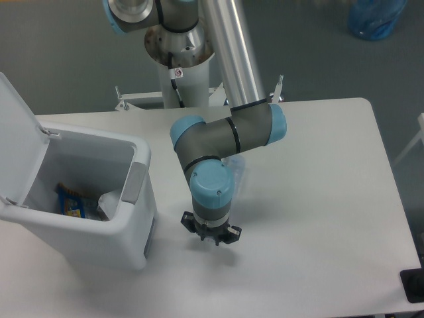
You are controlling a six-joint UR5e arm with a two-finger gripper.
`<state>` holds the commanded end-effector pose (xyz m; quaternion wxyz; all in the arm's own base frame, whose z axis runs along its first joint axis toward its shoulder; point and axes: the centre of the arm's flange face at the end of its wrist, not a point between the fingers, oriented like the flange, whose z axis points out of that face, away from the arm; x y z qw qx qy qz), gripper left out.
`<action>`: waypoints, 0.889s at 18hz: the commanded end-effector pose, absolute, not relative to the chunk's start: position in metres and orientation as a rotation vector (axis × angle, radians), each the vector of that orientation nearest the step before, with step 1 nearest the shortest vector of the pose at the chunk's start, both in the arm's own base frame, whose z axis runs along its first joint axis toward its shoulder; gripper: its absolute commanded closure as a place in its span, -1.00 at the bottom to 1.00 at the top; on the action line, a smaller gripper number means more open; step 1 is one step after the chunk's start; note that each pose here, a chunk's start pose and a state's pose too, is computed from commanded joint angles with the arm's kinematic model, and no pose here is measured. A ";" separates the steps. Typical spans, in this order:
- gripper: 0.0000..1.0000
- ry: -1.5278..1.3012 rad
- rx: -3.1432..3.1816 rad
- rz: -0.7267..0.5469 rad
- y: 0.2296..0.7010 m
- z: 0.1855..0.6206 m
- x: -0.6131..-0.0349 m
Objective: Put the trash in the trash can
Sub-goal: 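Lower the gripper around the water bottle and close on it, then lift the water bottle and carry it into the trash can opening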
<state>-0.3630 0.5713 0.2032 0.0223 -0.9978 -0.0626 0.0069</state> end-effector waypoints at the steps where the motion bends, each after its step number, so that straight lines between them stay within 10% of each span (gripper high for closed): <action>1: 0.79 -0.196 -3.082 0.024 0.572 0.207 -0.365; 16: 0.80 -0.435 -2.698 -0.018 0.610 0.332 -0.435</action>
